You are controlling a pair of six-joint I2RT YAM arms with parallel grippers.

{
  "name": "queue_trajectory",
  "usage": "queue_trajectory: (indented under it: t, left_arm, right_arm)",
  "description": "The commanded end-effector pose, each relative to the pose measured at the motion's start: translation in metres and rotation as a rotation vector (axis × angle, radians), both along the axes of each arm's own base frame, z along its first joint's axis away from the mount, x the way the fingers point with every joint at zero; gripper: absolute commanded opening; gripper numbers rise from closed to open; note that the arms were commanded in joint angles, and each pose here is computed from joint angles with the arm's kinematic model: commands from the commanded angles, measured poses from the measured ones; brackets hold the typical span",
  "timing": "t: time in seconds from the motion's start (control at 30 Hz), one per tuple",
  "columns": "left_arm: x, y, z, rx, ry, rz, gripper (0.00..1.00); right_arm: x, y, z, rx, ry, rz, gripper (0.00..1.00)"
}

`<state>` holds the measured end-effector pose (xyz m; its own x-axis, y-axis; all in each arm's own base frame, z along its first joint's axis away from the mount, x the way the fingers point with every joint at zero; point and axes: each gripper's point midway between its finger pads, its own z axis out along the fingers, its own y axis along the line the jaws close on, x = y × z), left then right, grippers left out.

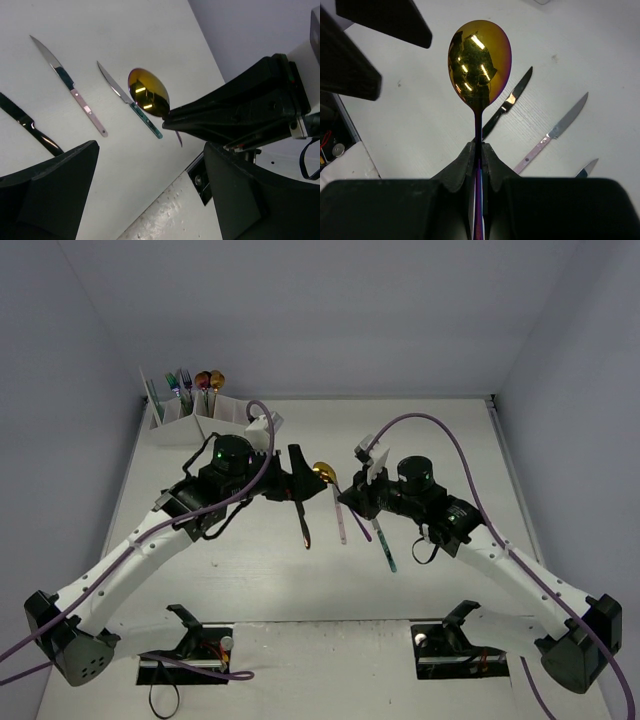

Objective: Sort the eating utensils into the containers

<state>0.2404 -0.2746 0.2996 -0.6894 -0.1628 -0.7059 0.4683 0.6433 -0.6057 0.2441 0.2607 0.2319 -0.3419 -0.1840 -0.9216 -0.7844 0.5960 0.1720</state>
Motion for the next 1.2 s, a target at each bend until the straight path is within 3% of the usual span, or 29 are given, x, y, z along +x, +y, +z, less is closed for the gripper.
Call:
queue_trajectory:
  t: [0.0,0.4,0.7,0.77,1.0,1.17]
  left_arm:
    - [0.011,-0.015,0.052,-0.143,-0.106,0.012,0.79]
    - [0.025,-0.031,0.039,-0.157,-0.063,0.014,0.42]
    - [0.030,-0.035,0.048,-0.223,-0.079,0.030,0.02]
    - [0.030,-0.034,0.048,-0.236,-0.076,0.038,0.00]
    - [0.036,-0.029,0.059,-0.277,-0.128,0.080,0.00]
    - [0.051,-0.007,0.056,-0.191,-0.148,0.166,0.00]
  right_arm:
    - [-0.008,0.016,0.048,0.074,-0.154,0.110,0.00]
    - [-0.009,0.022,0.051,0.087,-0.167,0.126,0.00]
    - [-0.008,0.023,0.044,0.084,-0.163,0.123,0.06]
    - [-0.007,0.023,0.042,0.083,-0.162,0.121,0.12]
    - [-0.001,0.023,0.036,0.070,-0.151,0.094,0.76]
    - [0.006,0.015,0.029,0.049,-0.147,0.030,0.90]
